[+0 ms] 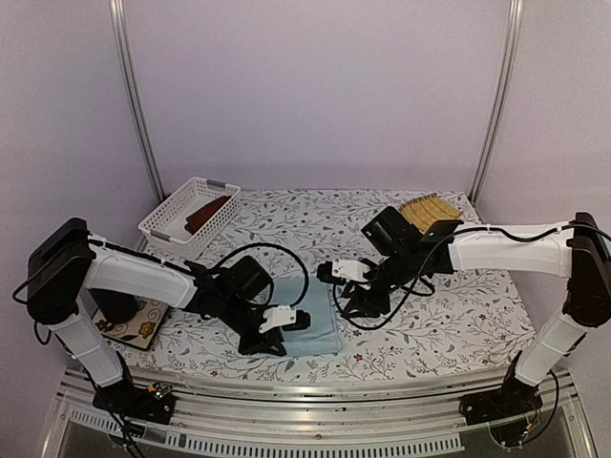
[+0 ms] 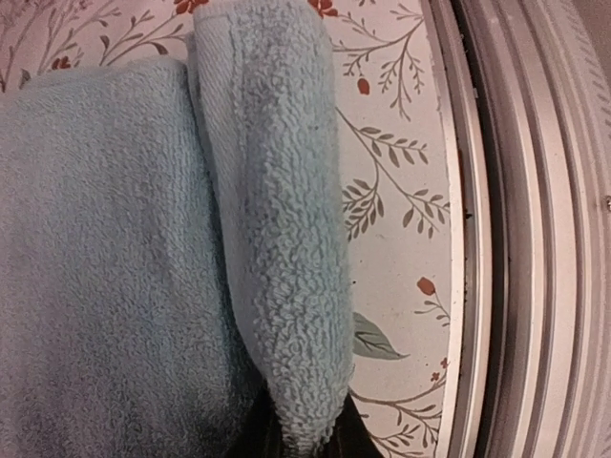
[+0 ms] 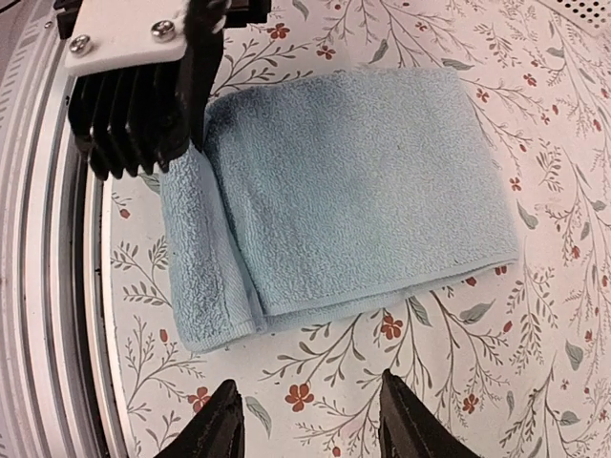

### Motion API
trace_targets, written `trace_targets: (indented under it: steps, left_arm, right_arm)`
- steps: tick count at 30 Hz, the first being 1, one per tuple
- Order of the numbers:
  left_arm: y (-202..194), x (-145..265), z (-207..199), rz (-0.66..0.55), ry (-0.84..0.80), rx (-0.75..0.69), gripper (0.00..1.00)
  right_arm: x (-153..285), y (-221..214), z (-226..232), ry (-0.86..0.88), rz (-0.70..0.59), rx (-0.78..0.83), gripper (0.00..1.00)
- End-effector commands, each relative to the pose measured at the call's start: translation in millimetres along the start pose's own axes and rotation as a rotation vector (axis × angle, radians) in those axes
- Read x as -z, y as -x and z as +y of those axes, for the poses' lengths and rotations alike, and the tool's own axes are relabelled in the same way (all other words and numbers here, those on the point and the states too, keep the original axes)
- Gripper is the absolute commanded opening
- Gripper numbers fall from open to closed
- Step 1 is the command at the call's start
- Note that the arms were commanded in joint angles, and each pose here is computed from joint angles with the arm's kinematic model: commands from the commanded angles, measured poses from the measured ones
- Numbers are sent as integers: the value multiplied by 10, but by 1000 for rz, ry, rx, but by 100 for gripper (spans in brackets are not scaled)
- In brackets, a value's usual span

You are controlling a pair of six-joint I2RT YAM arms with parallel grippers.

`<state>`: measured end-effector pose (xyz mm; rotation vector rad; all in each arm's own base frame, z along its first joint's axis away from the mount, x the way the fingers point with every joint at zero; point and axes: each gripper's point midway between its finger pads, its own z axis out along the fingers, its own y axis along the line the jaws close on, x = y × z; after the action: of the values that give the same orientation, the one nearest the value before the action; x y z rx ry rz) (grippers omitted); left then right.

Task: Roll the towels
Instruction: Roll the towel at the center of the board.

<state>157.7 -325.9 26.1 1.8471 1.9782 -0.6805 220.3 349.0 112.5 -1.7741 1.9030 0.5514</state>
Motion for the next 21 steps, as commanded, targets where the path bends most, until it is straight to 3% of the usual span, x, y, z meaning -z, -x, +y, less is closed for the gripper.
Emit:
trace_targets:
  steps: [1, 9, 21]
  left_arm:
    - [-42, 69, 84, -7, -102, 127, 9]
    - [-24, 20, 262, -10, -221, 265, 10]
    - [-93, 80, 585, -89, -342, 487, 12]
  right_arm:
    - [196, 35, -223, -218, -57, 53, 49]
    - [6, -20, -46, -327, 16, 274, 48]
    - [-386, 255, 300, -354, -33, 499, 46]
